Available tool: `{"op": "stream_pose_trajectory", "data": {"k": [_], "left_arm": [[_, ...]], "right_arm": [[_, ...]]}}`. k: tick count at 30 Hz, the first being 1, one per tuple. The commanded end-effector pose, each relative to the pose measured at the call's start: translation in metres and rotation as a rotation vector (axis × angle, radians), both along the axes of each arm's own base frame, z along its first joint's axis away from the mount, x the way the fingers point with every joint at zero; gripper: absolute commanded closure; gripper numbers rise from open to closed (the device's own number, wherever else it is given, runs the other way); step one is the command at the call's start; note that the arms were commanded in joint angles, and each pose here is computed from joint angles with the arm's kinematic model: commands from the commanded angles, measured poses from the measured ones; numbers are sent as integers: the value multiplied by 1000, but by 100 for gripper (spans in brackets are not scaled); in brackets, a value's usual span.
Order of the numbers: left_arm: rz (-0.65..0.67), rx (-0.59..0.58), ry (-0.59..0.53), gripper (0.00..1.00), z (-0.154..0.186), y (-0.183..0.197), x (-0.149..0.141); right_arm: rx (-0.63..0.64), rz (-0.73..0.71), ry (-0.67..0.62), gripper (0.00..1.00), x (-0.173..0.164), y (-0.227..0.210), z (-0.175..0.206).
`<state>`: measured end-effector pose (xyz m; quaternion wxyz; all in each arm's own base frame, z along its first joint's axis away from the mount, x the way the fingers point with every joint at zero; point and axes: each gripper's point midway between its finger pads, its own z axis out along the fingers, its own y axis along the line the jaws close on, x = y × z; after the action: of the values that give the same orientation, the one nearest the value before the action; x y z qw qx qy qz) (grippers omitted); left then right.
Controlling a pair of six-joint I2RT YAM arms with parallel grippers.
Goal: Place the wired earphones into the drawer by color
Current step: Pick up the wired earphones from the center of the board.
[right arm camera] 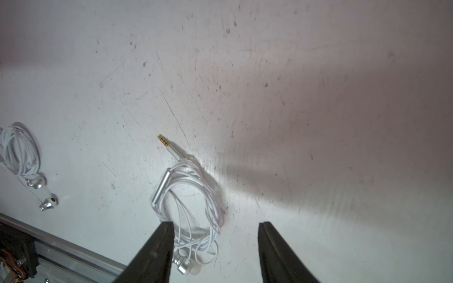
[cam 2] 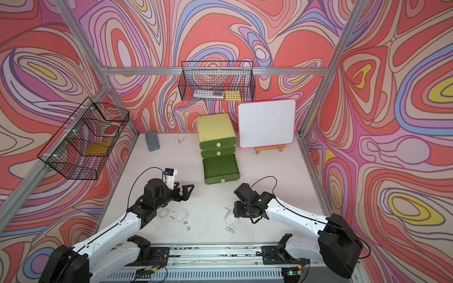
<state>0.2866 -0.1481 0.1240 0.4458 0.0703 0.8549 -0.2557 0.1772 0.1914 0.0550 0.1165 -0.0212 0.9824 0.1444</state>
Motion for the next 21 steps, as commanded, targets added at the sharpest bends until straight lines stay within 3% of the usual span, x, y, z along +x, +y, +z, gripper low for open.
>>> {"op": "stream_pose_trajectory", "data": {"k": [1,13,21], "left_arm": [[6,16,-27,1,6,2,2],[6,17,-24,1,6,2,3],[7,15,-25,1,6,2,3]], "right_arm": [[-16,20,15,44,-2,7,0],[-185,60,-8,49,-3,8,-10],[-212,78,-2,55,-4,12,-17]]}}
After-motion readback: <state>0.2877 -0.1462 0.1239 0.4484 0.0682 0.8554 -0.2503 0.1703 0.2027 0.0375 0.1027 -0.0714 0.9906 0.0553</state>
